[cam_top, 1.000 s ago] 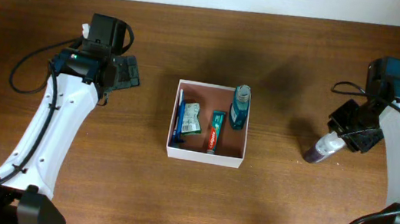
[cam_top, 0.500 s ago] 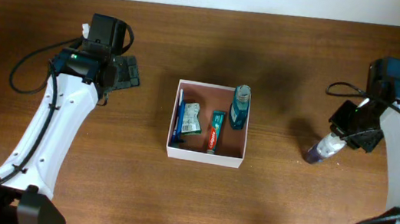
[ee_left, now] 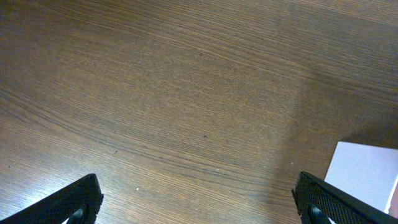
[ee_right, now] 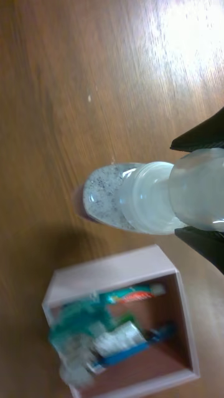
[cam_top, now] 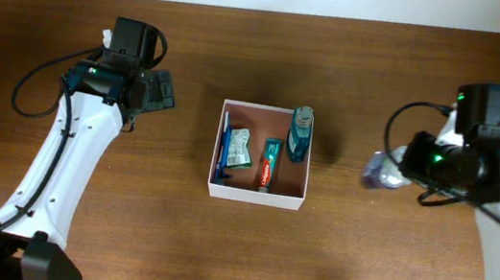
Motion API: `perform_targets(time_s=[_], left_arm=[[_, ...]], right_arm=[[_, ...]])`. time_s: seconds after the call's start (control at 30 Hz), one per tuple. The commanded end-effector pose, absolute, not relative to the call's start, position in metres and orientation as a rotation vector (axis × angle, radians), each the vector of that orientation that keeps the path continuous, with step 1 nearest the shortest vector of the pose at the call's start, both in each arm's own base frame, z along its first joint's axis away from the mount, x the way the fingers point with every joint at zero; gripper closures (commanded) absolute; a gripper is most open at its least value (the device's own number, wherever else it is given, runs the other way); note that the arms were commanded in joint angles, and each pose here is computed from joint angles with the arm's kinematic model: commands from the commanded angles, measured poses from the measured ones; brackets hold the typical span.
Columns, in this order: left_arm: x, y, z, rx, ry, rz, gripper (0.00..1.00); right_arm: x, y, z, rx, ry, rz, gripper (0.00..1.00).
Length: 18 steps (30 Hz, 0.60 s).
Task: Pack container
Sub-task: 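Carry the soap bottle with right gripper over the box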
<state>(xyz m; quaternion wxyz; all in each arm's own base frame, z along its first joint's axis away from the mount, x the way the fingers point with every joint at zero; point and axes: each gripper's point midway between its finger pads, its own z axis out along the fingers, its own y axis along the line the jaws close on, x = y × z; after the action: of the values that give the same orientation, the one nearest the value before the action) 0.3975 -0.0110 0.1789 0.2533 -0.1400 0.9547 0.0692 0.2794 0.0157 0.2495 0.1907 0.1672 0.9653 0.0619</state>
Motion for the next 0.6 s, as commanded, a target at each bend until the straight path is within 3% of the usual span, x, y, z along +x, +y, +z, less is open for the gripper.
perform_targets(time_s=[0.0, 0.2, 0.57], left_arm=[[0.398, -0.008, 0.184, -0.381, 2.579, 0.203, 0.01], [0.398, -0.008, 0.184, -0.381, 2.580, 0.203, 0.01], [0.398, -0.008, 0.184, -0.381, 2.580, 0.203, 0.00]], right_arm=[[0.277, 0.046, 0.289, 0.297, 2.629, 0.246, 0.82], [0.265, 0.099, 0.315, 0.029, 2.604, 0.303, 0.82], [0.273, 0.153, 0.261, -0.359, 2.750, 0.027, 0.82]])
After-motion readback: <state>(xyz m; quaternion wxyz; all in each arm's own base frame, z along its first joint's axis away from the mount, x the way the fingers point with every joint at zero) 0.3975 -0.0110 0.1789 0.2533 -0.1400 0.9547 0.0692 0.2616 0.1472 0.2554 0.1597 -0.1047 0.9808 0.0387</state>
